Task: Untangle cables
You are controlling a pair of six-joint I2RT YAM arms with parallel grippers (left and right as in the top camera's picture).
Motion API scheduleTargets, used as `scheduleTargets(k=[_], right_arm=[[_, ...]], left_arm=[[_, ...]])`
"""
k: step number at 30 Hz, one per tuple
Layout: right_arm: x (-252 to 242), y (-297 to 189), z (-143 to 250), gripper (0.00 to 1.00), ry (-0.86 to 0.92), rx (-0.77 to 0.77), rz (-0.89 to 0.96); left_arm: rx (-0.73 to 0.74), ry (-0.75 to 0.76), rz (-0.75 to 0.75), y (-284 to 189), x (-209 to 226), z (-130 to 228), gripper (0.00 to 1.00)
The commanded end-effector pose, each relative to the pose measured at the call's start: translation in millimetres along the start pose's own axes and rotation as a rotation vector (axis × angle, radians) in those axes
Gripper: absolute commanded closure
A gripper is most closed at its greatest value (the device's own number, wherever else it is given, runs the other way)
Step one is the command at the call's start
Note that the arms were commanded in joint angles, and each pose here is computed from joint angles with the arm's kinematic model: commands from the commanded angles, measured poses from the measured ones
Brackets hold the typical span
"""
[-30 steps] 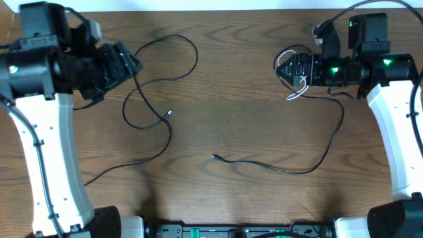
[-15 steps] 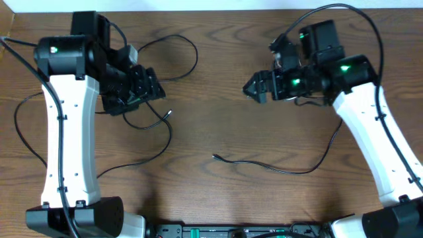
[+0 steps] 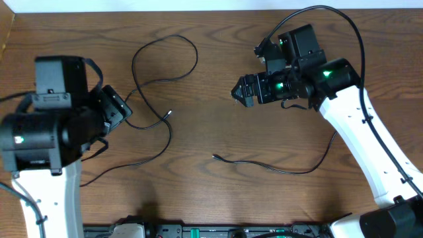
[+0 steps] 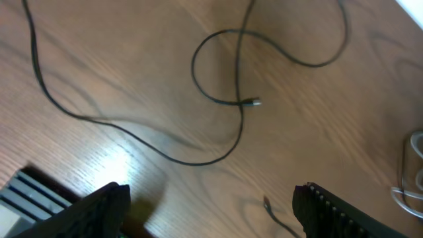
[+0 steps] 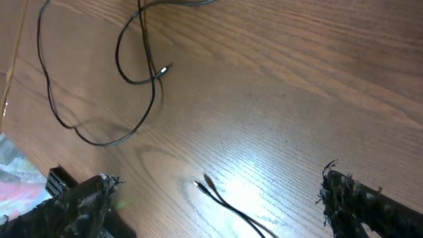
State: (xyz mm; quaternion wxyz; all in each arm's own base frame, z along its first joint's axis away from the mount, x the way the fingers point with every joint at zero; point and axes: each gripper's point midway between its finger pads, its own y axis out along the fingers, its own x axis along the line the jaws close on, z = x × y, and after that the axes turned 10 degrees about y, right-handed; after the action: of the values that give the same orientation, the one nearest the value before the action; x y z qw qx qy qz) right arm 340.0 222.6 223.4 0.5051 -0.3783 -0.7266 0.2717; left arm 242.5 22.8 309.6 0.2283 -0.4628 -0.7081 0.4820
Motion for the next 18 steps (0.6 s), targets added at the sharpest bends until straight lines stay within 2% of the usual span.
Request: scheduleTargets(k=[1,4,10,14,18], right_arm=[[0,5,2,0.01,0.006,0.01,0.008],[0,5,2,0.01,0.006,0.01,0.007],[0,5,1,0.01,0.003,0.004,0.009],[-2,5,-4,0.01,-0.003,-0.018,0.021],[-5,5,-7,0.01,-0.005,-0.031,0.039]], left_arm=[[0.118,-0.057,-0.102,53,9,17,0.16],[0.194,0.016,-0.083,90,2,29,0.16],[0.274,0.324,-0.076,165,-4,31,0.15],[0.374,0.378,-0.089,198,-7,41,0.15],[0.495,0.464,0.047,224,-34,65,0.17]])
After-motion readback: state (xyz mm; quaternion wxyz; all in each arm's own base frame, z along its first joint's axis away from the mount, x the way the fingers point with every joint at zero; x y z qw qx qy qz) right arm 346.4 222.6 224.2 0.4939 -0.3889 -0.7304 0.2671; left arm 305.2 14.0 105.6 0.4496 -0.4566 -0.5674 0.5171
